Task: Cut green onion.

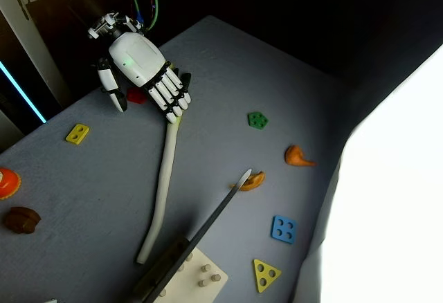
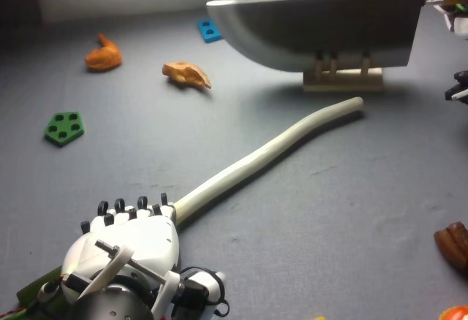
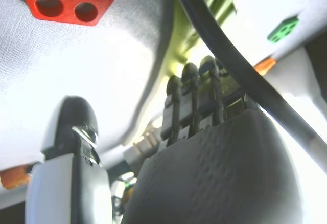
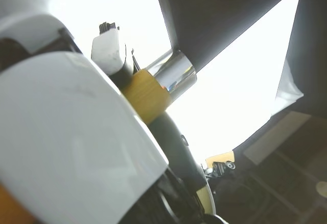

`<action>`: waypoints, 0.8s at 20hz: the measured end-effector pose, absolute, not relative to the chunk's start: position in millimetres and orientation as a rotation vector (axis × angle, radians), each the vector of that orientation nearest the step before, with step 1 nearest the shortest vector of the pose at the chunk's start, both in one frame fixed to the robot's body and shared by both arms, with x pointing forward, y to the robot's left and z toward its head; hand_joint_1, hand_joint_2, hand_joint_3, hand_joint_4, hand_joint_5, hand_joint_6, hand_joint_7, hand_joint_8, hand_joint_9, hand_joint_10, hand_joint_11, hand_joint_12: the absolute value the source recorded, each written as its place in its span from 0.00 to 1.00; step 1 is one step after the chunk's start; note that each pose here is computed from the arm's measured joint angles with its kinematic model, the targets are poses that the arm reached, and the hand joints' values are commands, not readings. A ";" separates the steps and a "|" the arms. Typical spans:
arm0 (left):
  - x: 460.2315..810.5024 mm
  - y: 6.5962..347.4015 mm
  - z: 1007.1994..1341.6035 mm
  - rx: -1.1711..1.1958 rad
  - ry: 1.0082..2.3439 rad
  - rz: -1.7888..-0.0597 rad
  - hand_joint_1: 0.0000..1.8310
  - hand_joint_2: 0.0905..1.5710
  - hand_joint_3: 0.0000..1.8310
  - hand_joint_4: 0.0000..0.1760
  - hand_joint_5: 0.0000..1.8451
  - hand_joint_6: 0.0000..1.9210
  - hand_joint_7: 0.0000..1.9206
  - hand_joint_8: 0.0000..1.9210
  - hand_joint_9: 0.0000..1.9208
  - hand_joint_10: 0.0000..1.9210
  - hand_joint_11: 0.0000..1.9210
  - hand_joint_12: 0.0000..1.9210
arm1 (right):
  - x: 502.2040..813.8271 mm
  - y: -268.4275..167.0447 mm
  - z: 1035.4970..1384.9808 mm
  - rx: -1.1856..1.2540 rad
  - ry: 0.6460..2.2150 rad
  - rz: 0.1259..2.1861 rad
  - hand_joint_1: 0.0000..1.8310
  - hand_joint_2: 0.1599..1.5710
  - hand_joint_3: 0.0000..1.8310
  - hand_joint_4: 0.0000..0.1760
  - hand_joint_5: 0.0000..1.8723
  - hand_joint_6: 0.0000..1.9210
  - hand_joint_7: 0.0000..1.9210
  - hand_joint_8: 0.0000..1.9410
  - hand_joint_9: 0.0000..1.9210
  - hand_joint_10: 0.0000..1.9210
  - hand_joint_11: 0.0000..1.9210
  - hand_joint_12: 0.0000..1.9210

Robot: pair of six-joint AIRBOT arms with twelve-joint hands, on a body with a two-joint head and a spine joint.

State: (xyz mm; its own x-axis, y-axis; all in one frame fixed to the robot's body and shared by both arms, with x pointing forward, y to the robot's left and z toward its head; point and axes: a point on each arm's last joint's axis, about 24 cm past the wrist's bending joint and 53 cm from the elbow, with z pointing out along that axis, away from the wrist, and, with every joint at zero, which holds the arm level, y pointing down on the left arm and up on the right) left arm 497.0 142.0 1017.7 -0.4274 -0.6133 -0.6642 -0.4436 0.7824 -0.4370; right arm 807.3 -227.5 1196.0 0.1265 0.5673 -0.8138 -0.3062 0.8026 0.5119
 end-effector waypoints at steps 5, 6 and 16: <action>496.4 142.6 1017.1 -0.787 2.093 -0.241 0.28 0.76 0.00 0.00 0.09 0.01 0.07 0.00 0.05 0.01 0.00 0.19 | 807.0 -228.0 1197.3 0.240 1.291 0.642 0.90 0.38 0.47 1.00 0.80 1.00 0.83 1.00 0.84 1.00 0.88 1.00; 496.3 142.7 1016.9 -0.787 2.093 -0.240 0.28 0.76 0.00 0.00 0.09 0.01 0.07 0.00 0.05 0.01 0.00 0.19 | 807.1 -228.0 1197.0 0.244 1.293 0.648 0.90 0.37 0.47 1.00 0.80 1.00 0.84 1.00 0.84 1.00 0.88 1.00; 488.2 144.8 1011.8 -0.805 2.108 -0.235 0.26 0.76 0.00 0.10 0.06 0.00 0.05 0.00 0.04 0.00 0.00 0.12 | 811.2 -236.8 1223.1 0.283 1.255 0.700 0.88 0.36 0.53 1.00 0.75 1.00 0.85 1.00 0.86 1.00 0.88 1.00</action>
